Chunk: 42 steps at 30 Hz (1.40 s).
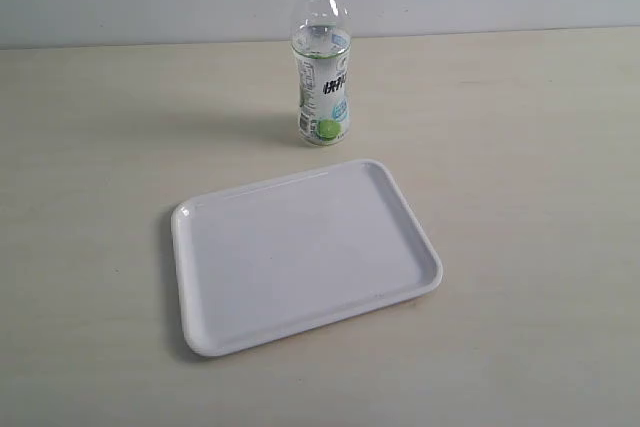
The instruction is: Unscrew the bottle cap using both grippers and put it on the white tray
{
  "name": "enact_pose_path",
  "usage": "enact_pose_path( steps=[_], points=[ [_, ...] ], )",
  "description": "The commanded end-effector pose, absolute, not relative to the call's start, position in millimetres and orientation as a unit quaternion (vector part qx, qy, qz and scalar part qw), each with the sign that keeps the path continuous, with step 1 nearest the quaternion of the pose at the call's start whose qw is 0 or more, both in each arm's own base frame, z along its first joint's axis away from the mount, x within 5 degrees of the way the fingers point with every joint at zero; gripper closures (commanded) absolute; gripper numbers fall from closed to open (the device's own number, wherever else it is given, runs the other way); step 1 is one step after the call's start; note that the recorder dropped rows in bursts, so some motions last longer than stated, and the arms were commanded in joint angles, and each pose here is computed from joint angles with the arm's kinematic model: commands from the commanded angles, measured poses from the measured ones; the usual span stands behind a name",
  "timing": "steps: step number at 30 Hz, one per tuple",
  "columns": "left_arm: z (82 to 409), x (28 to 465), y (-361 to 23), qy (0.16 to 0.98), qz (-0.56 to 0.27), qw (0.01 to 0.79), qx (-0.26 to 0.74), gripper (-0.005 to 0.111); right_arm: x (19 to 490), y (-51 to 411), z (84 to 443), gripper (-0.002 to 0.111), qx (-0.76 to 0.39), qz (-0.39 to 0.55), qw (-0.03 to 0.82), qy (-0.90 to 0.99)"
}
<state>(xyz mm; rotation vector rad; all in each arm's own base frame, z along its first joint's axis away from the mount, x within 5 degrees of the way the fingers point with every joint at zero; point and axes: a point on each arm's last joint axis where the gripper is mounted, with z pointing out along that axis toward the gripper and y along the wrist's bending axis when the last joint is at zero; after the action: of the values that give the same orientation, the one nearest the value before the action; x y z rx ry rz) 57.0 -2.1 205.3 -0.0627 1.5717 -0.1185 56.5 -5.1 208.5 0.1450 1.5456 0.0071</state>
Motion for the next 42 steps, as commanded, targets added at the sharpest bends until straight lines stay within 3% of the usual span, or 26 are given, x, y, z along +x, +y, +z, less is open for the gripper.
enact_pose_path(
  steps=[1,19,25,28,30,38,42],
  points=[
    [206,56,-2,0.705,-0.055,0.706,-0.026,0.107,56,-5,207,0.108,0.068,0.002,0.716,0.695],
    [208,56,-2,0.696,-0.051,0.716,-0.021,0.107,56,-5,207,0.108,0.068,0.002,0.716,0.695],
    [221,55,-2,0.638,-0.108,0.759,-0.068,0.107,56,-5,207,0.108,0.068,0.002,0.716,0.695],
    [226,54,-2,0.604,-0.211,0.754,-0.147,0.107,56,-5,207,0.108,0.068,0.002,0.716,0.695],
    [229,53,-1,0.584,-0.235,0.760,-0.160,0.107,56,-5,207,0.108,0.068,0.002,0.716,0.695],
    [224,54,-2,0.616,-0.187,0.754,-0.130,0.107,56,-5,207,0.108,0.068,0.002,0.716,0.695],
    [232,53,-1,0.586,-0.166,0.786,-0.104,0.107,56,-5,207,0.108,0.068,0.002,0.716,0.695]
  ],
)
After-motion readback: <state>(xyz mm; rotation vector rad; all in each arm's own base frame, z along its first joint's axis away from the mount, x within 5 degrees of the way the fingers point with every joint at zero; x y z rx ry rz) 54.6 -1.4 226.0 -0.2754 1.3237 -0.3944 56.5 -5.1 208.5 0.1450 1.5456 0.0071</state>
